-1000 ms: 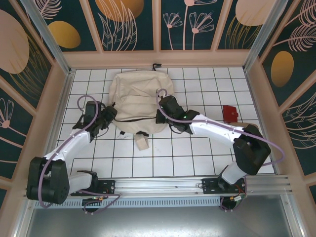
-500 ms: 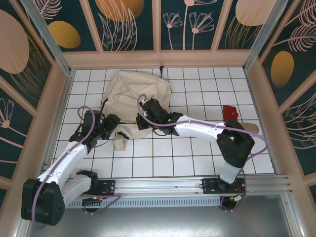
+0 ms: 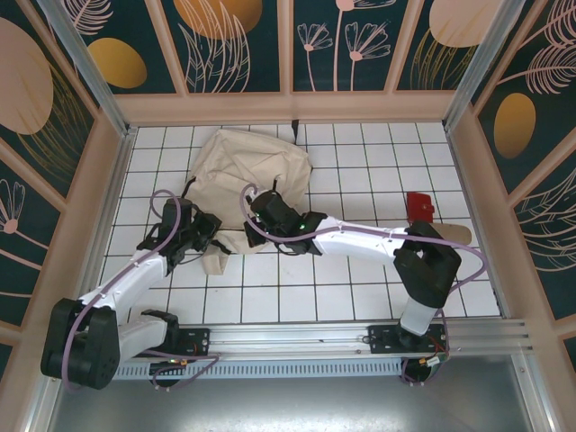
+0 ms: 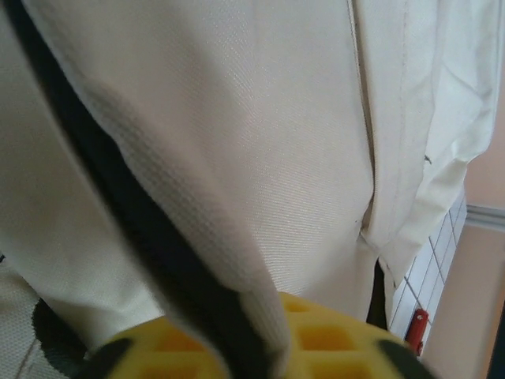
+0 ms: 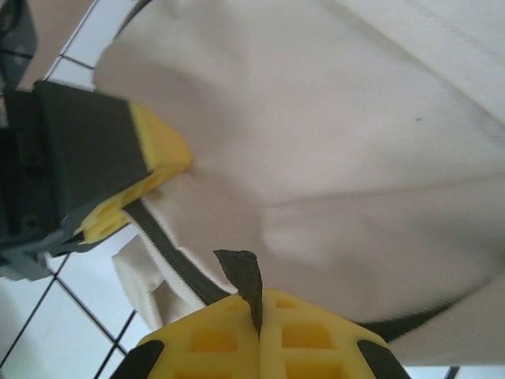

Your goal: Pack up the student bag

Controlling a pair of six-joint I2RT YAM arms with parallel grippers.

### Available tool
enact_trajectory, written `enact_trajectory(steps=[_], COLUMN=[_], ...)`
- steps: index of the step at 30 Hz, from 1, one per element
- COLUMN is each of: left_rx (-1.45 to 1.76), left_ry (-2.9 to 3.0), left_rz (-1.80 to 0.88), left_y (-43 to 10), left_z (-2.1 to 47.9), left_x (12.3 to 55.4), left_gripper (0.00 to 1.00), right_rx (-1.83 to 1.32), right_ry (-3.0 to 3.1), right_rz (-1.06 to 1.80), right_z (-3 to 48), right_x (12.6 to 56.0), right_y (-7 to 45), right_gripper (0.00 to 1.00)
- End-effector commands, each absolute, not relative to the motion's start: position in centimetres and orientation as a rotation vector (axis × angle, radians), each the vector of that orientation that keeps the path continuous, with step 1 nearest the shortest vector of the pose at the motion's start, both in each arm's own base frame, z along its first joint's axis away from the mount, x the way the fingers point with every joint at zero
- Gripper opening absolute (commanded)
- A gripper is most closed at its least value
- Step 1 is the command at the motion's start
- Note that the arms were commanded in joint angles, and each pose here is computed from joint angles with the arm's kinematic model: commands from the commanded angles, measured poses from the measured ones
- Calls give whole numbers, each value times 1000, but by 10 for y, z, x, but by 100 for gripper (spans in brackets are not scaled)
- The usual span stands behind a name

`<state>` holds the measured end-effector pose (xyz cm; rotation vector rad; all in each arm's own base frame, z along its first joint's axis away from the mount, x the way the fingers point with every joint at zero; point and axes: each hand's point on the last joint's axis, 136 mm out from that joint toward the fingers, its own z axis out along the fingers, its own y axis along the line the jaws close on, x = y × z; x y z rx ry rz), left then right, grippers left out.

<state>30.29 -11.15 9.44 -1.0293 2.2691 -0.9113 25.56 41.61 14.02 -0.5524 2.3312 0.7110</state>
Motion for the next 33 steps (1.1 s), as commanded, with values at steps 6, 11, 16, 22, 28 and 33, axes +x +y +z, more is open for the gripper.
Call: enact_trajectory(steps=[6, 11, 16, 22, 28, 33], left_rx=[-1098, -1113, -1110, -1106, -1092, -1072], left_ry=[2248, 2249, 2247, 2247, 2252, 2259], left_rz=[-761, -725, -717, -718, -733, -735], left_y=[-89, -83, -82, -81, -84, -85], left_z=[74, 70, 70, 70, 72, 74], left_x=[294, 289, 287, 284, 285, 285], left_gripper=[0, 0, 0, 0, 0, 0], right_rx=[-269, -172, -123, -107, -83, -64], right_ry=[2317, 2299, 2297, 2317, 2333, 2340], right_rz=[222, 82, 45, 48, 80, 65], right_z=[144, 145, 140, 127, 118, 109], right_x=[293, 309, 329, 355, 371, 389], right_y=[345, 322, 307, 296, 288, 282], right_gripper=[0, 0, 0, 0, 0, 0])
